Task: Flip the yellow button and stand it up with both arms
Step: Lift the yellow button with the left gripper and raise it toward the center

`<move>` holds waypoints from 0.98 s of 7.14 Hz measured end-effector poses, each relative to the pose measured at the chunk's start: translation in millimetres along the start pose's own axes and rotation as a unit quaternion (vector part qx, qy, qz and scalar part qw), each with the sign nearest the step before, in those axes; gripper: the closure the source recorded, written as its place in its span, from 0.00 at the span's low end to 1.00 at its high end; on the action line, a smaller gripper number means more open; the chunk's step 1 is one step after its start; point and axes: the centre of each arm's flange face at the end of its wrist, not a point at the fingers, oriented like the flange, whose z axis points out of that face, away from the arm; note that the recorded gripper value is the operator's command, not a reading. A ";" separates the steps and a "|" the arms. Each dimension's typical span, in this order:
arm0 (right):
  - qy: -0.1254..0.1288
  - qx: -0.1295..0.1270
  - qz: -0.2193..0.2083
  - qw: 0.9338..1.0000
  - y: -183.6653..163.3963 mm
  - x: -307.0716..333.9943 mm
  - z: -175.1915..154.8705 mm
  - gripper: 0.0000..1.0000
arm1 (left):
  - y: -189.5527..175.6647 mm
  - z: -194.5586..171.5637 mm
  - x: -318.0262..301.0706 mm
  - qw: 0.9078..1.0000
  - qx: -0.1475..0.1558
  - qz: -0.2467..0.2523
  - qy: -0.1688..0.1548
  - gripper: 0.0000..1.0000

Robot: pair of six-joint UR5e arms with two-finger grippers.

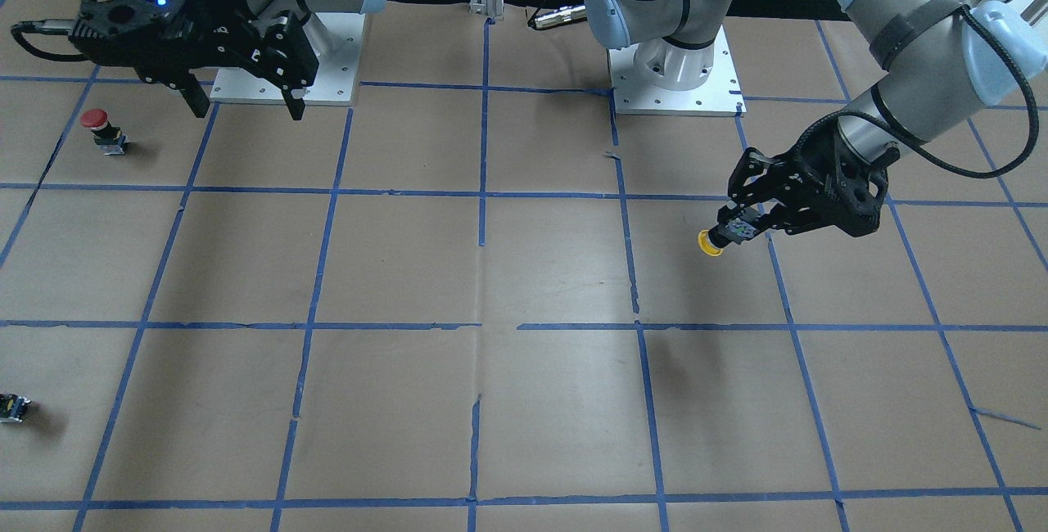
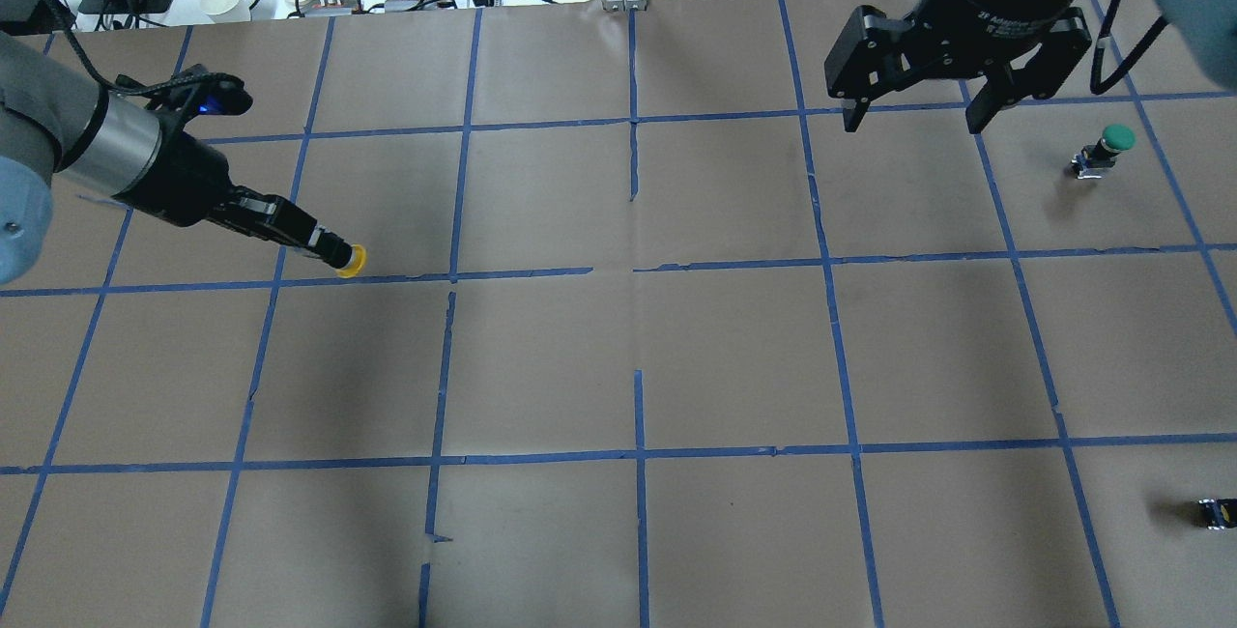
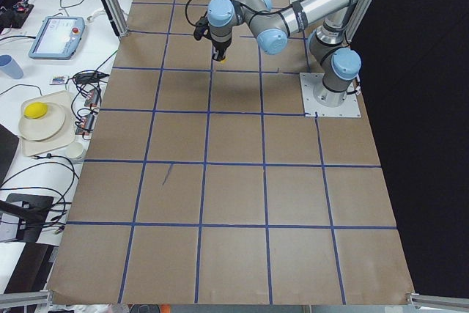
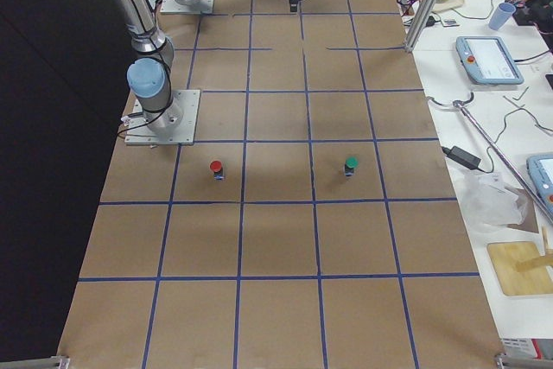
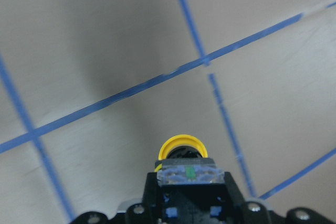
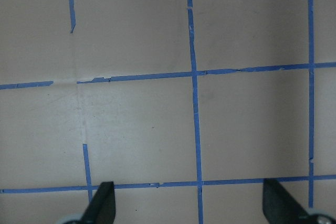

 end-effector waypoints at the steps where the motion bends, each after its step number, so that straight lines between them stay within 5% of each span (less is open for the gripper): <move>1: -0.018 -0.010 0.016 1.000 -4.4 17.9 -4.6 0.00 | -6.4 2.4 17.7 0.998 0.027 -0.021 0.051 0.78; 4: -0.098 -0.028 0.100 0.990 -16.0 89.9 -13.9 0.00 | -19.4 -7.5 95.9 0.969 0.095 -0.079 0.216 0.78; 5: -0.155 -0.046 0.135 0.978 -16.5 116.7 -12.7 0.00 | -21.9 -14.9 126.3 0.953 0.108 -0.105 0.263 0.78; 7: -0.279 -0.102 0.184 0.937 -7.0 135.6 -4.9 0.00 | -27.5 -25.0 164.0 0.913 0.113 -0.169 0.354 0.79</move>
